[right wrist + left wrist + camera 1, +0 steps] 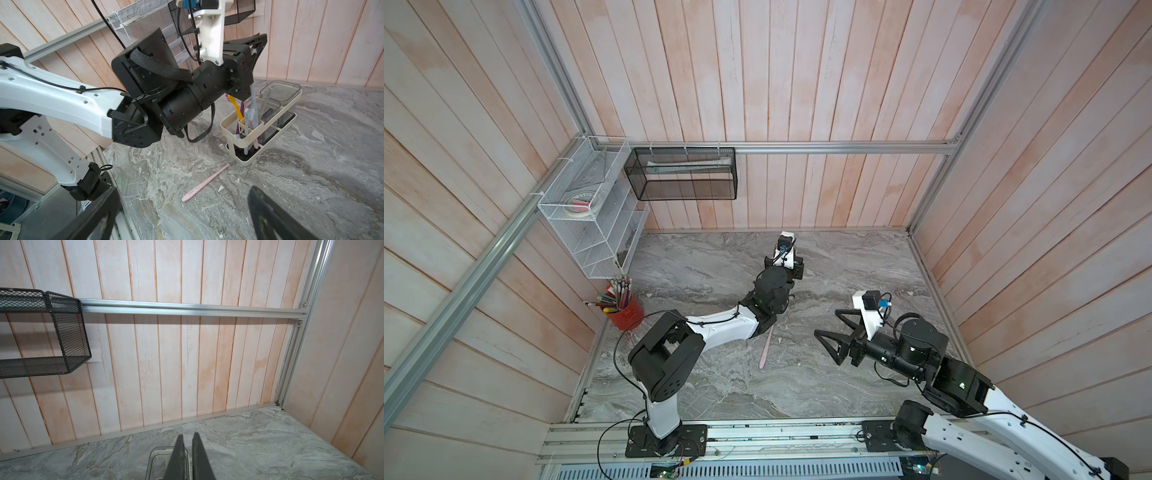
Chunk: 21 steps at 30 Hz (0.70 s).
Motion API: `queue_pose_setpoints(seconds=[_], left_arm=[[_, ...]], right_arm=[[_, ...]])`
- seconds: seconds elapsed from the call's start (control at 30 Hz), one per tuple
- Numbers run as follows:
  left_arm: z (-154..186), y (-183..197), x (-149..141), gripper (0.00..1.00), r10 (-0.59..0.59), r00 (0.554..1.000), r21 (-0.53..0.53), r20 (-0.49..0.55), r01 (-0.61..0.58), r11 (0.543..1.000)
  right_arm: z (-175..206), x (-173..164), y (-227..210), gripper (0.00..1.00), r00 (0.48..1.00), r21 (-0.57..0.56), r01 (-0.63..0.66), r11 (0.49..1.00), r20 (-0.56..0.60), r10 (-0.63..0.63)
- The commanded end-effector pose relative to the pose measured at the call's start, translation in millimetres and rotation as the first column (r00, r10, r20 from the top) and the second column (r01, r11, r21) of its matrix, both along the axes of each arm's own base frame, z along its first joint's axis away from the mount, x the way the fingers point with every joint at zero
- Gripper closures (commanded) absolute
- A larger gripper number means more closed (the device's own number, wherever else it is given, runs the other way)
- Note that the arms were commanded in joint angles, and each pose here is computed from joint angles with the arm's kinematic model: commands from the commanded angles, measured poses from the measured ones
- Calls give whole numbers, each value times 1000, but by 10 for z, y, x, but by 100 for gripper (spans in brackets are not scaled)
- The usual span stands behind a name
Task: Place the toothbrush into the toothbrush holder
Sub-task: Place the toothbrush in the toothbrush holder.
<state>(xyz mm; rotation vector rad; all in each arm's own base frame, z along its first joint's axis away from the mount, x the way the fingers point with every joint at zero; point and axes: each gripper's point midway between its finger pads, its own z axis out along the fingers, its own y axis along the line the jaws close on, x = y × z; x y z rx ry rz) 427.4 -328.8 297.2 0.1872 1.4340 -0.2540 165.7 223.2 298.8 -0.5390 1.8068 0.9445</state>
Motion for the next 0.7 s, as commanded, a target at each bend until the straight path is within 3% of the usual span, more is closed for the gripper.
queue_pose_setpoints(seconds=[0.0, 0.67], left_arm=[[31, -14, 13, 100, -11, 1000, 6, 25, 11, 1000], [-319, -50, 4, 99, -34, 999, 45, -43, 36, 998]], right_arm=[[38, -18, 17, 2, 1000, 20, -18, 1000, 18, 18], [-6, -41, 59, 2, 999, 28, -42, 999, 4, 42]])
